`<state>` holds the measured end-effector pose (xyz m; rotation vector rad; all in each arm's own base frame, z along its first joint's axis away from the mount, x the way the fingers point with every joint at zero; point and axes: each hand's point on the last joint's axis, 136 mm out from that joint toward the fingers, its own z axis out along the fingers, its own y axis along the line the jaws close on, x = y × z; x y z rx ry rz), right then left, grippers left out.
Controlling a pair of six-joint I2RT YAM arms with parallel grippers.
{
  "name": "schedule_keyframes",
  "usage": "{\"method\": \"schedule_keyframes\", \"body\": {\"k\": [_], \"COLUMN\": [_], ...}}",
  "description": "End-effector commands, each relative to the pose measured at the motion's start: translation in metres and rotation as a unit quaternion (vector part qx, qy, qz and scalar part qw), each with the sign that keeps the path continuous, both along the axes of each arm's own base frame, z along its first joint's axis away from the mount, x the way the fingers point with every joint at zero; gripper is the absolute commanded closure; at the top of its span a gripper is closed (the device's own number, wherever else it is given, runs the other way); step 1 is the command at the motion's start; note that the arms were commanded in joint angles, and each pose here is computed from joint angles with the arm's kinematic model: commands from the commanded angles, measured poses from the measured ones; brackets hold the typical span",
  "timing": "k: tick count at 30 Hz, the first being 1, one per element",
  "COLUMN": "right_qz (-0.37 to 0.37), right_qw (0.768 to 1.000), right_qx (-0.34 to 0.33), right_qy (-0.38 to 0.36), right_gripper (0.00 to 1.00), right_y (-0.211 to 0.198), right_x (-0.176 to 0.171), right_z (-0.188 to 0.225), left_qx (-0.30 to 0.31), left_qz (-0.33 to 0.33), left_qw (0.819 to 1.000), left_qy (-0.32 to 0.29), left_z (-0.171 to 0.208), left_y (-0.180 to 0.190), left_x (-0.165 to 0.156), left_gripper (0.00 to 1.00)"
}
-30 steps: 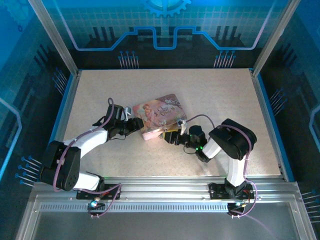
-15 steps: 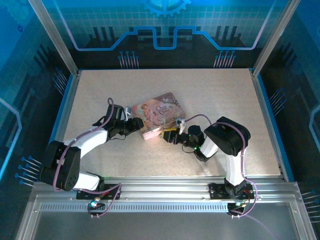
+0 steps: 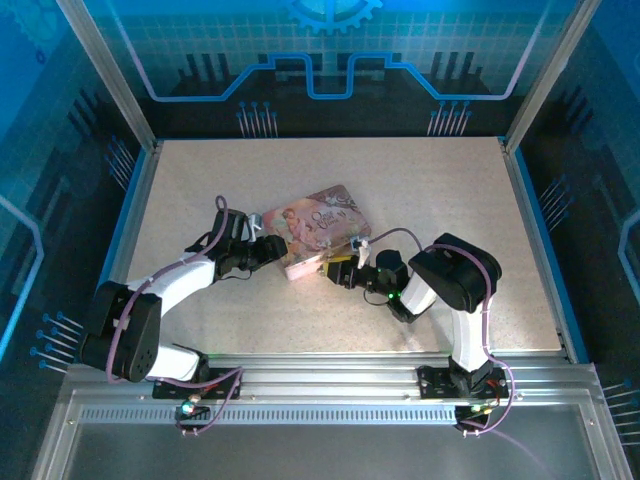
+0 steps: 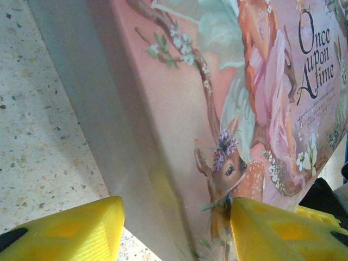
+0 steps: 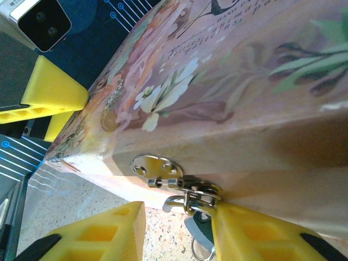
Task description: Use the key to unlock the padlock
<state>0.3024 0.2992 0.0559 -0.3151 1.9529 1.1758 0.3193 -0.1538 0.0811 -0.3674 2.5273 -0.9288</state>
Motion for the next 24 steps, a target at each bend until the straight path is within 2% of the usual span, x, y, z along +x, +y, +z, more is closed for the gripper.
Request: {"method": "schedule_keyframes", "body": {"k": [1,18,24], "right_qz": [0.017,0.003,-0.009], "right_qw": [0.999,1.0,1.0], "right_qx": [0.021,0.013,0.015], "right_qy": [-0.038,-0.02,-0.015], "right_gripper": [0.65,0.92,0.95], "right_y": [0.009,0.005,0.0], "right_x": [-0.002,0.001,0.002], "right_z": [0.022,0.012,0.01], "left_qx": [0.012,0.014,0.015], "left_qz": [0.004,0.006,0.005], "left_qw": [0.999,0.999,0.999], "left_qy": [0.051,0.051,0.05], "left_z": [-0.021,-0.022,-0.021], "left_y": [0.003,0.005,0.005], "left_x": [-0.019,-0.021,-0.021], "left_gripper": [0.45,0.45,0.45]}}
